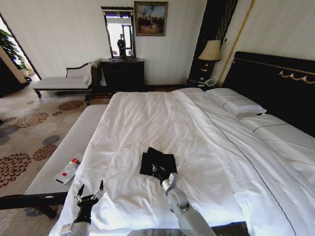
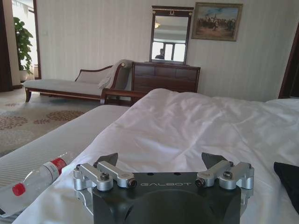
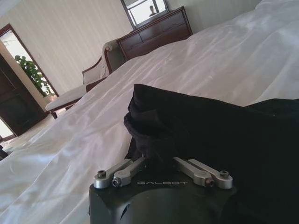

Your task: Fold the clothes on the bed.

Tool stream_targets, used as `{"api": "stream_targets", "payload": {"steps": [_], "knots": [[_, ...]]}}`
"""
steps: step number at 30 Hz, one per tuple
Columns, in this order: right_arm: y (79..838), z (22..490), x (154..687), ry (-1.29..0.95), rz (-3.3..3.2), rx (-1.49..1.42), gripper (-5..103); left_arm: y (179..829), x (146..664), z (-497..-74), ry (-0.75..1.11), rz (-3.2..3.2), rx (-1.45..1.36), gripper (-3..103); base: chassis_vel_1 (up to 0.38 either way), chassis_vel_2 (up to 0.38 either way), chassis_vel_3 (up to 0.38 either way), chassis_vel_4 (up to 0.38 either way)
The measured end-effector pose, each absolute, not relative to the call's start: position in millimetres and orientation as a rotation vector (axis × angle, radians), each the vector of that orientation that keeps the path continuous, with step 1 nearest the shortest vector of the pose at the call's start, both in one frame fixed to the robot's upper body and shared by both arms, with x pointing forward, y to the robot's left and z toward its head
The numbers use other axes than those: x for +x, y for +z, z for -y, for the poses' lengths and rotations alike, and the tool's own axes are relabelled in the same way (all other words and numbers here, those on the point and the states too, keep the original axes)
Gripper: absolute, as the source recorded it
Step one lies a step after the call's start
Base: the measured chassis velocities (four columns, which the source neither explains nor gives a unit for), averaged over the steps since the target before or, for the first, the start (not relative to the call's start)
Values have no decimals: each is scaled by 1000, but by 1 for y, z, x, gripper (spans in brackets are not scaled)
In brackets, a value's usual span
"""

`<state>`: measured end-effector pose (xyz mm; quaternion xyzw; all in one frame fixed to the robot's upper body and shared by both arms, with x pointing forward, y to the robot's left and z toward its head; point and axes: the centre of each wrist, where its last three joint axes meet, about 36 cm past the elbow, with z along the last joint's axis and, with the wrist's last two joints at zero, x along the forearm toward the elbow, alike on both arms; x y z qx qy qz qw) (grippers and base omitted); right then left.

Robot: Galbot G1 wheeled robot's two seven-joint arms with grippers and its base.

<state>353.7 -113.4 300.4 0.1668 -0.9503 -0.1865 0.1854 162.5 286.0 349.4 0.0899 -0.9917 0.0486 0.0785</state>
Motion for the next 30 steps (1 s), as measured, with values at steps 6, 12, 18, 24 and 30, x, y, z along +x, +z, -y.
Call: {"api": "stream_targets", "payload": {"steps": [6,12,18,24,30], "knots": [[302,111,349,-516,2661,487,10,349,163,-286,145,2969,269,100,0,0,0,0],[312,109,343,-520,2657,517,37,349,163,-286,145,2969,269,100,0,0,0,0],[325,107,338,-532,2666,542,53,349,163,-286,145,2969,269,100,0,0,0,0],[345,111,319,-551,2689,572,75,349,163,-286,145,2969,269,100,0,0,0,0],[352,126,337,-567,2771,468,95,349,163,-286,145,2969,269,100,0,0,0,0]]}}
